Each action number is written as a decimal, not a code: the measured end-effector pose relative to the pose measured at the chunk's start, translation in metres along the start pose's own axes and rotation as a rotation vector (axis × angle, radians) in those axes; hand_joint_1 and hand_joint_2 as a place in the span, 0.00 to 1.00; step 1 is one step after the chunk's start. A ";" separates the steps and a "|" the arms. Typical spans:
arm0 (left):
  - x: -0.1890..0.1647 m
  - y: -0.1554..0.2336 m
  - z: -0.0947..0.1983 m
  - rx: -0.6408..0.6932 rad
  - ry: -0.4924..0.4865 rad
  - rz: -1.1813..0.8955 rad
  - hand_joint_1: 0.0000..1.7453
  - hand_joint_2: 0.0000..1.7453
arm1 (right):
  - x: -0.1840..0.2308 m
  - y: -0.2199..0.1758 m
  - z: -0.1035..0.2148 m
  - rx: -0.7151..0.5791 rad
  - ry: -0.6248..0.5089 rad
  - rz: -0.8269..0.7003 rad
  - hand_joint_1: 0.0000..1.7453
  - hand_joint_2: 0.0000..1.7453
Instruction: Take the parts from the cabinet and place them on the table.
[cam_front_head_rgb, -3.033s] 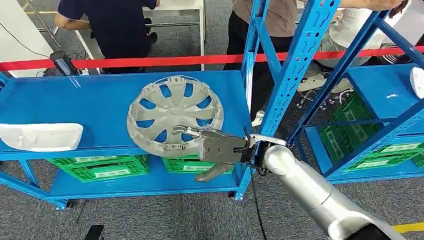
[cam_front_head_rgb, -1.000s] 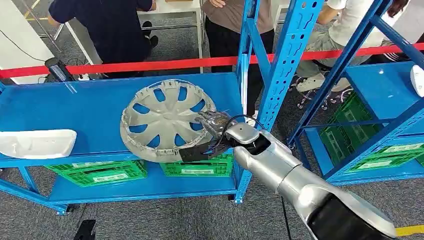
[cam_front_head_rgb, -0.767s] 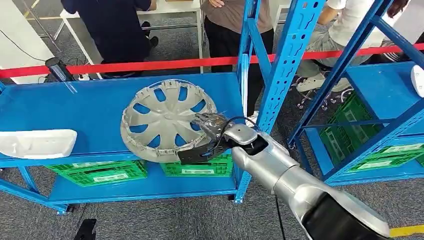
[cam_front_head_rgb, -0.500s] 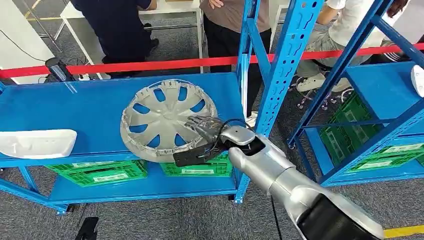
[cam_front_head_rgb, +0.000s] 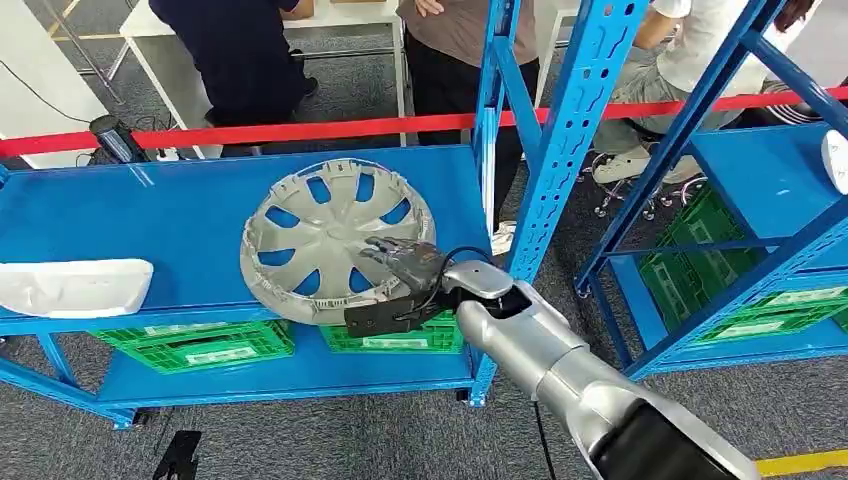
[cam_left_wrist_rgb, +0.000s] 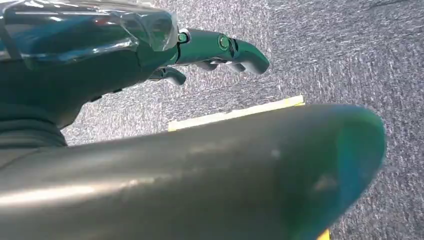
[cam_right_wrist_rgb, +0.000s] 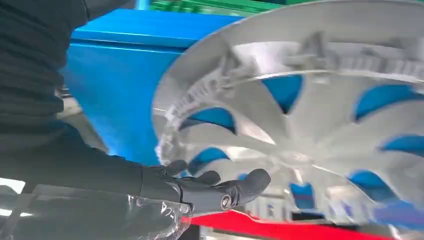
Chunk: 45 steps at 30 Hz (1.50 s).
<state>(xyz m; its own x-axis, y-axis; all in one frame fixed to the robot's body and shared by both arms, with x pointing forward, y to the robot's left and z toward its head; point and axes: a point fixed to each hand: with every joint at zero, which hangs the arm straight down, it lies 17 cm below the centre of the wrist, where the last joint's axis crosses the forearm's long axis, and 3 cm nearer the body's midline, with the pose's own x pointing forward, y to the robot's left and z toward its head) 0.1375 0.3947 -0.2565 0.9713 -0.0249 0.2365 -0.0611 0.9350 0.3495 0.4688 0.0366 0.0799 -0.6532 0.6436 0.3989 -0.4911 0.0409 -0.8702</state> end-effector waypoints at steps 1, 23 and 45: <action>0.000 0.000 0.000 0.002 -0.001 0.001 0.00 0.00 | 0.005 0.001 0.000 -0.005 -0.018 -0.014 0.00 1.00; -0.016 0.018 0.003 0.053 0.013 0.020 0.00 0.00 | 0.054 0.052 -0.009 0.125 -0.098 -0.091 0.00 1.00; -0.005 0.017 0.002 0.023 -0.016 -0.016 0.00 0.00 | -0.026 0.068 0.010 0.326 0.211 0.045 0.00 1.00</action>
<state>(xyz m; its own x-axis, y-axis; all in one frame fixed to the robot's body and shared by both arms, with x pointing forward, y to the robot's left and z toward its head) 0.1315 0.4097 -0.2500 0.9684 -0.0454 0.2453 -0.0514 0.9259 0.3743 0.4469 0.0144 0.0135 -0.5625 0.7834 0.2643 -0.6437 -0.2144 -0.7346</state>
